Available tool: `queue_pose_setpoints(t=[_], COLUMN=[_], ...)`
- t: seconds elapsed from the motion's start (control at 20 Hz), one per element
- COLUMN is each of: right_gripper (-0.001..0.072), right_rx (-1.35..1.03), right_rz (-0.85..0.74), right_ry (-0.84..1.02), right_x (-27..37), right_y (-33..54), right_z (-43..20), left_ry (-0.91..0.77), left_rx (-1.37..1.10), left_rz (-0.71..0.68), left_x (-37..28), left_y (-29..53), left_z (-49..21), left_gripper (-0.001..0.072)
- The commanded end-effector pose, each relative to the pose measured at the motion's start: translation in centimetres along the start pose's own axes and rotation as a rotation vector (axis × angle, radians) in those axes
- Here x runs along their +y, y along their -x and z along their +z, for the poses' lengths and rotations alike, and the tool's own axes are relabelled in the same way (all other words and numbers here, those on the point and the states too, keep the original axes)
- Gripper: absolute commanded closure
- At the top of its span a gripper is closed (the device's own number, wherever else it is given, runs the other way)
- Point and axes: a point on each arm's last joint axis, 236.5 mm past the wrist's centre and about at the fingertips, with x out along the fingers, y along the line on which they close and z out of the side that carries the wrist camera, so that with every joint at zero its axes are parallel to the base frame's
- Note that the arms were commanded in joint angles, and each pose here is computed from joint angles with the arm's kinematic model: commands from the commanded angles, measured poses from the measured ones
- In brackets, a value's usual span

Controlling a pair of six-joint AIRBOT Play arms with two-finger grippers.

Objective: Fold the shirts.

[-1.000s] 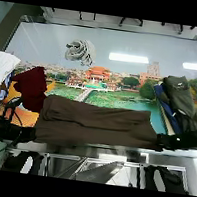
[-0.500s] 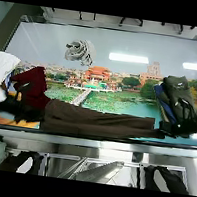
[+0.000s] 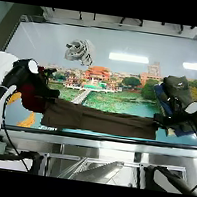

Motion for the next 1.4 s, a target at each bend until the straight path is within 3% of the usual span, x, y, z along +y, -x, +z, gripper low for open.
queue_pose_setpoints(t=[0.0,0.55,0.6,0.65,0.7,0.75,0.85,1.1,1.2,1.35], right_gripper=[0.0684,0.0678,0.0536,0.0108,0.0008,0.0007,0.0008,0.0008,0.0008,0.0008], right_rx=[-0.058,-0.240,-0.238,-0.223,-0.182,-0.136,-0.077,-0.070,-0.041,-0.015], right_rz=[-0.011,0.041,0.046,0.051,0.057,0.065,0.081,0.245,0.248,0.248], right_ry=[0.003,-0.011,-0.013,-0.012,0.014,0.058,0.103,0.069,0.075,0.066], right_x=[-0.4,0.6,0.7,0.8,1.1,1.4,1.5,3.0,2.6,2.1], right_y=[-0.5,-0.7,-0.7,-0.7,-0.5,0.0,1.6,2.2,0.8,-0.7], right_z=[1.9,6.7,6.7,6.4,5.6,4.7,3.7,4.2,4.4,4.7], left_ry=[-0.003,0.001,0.000,0.001,0.006,0.016,0.048,0.178,0.161,0.120], left_rx=[-0.069,-0.074,-0.075,-0.069,-0.067,-0.071,-0.116,-0.310,-0.367,-0.448], left_rz=[0.052,0.064,0.064,0.065,0.072,0.071,0.071,0.072,0.075,0.084], left_x=[1.2,2.0,2.0,2.0,2.3,2.6,3.5,5.8,5.4,3.9], left_y=[1.5,-1.6,-1.4,-1.3,-0.9,-0.4,1.2,7.6,9.6,12.0], left_z=[2.6,4.9,4.8,4.6,4.3,4.1,4.1,3.8,3.4,3.4], left_gripper=[0.0696,0.0695,0.0695,0.0583,0.0216,0.0094,0.0094,0.0108,0.0696,0.0697])
